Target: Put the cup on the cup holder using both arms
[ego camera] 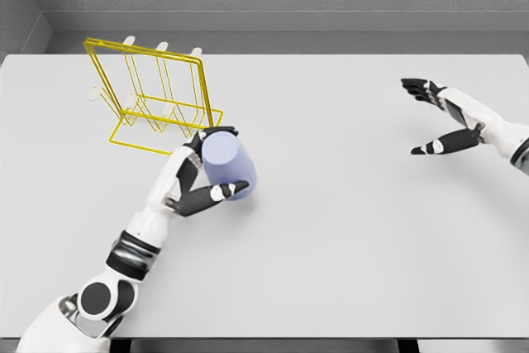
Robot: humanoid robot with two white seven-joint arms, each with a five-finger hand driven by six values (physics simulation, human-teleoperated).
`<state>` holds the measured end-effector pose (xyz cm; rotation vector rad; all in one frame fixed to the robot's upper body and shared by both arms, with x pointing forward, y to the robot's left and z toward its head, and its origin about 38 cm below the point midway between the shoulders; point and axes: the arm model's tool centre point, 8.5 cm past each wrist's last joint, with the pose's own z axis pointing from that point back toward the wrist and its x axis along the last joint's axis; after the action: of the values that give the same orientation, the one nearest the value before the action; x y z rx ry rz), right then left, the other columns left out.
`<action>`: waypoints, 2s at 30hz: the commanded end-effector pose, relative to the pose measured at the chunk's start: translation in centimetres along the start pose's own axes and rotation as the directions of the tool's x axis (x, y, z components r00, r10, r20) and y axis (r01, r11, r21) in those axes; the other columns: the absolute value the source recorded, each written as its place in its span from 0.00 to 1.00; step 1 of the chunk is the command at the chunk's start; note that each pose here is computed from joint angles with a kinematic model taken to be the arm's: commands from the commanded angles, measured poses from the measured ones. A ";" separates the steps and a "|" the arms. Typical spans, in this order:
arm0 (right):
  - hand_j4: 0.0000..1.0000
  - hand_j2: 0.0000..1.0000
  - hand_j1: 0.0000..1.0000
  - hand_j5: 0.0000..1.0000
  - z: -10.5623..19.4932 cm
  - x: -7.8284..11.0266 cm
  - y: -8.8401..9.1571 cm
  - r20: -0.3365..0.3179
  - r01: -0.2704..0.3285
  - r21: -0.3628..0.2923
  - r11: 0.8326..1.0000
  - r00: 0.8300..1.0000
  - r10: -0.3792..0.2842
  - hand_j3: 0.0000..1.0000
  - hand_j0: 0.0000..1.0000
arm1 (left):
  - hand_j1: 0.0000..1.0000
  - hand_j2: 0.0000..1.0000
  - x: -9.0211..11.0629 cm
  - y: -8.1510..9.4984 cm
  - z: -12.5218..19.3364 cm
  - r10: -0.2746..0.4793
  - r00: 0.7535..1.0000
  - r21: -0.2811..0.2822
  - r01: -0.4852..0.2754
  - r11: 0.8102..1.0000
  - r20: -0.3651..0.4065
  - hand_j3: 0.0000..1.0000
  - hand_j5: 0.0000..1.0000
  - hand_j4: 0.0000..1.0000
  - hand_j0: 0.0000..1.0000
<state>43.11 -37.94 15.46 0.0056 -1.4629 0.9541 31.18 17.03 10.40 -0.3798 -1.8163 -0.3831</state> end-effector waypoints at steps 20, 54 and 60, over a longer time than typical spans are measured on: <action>1.00 1.00 1.00 1.00 1.8 -0.2 -0.2 0.047 -0.005 -0.019 1.000 0.999 0.006 1.00 1.00 | 0.65 0.65 3.9 2.1 -2.3 -0.027 0.973 0.017 0.024 1.000 0.230 0.65 0.65 0.65 0.65; 1.00 1.00 1.00 1.00 1.4 -0.2 -0.1 0.052 0.007 -0.018 1.000 0.999 -0.006 1.00 1.00 | 0.64 0.64 7.4 8.1 -3.4 -0.132 0.948 0.124 0.100 0.987 0.290 0.64 0.64 0.64 0.64; 1.00 1.00 1.00 1.00 1.3 -0.2 0.1 0.052 0.008 -0.015 1.000 0.999 -0.007 1.00 1.00 | 0.64 0.64 7.5 8.4 -4.0 -0.143 0.954 0.131 0.111 0.985 0.265 0.64 0.64 0.64 0.64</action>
<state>42.02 -38.75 15.41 0.0208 -1.5142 0.9465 36.28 23.22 19.25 -0.2518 -2.1416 -0.3229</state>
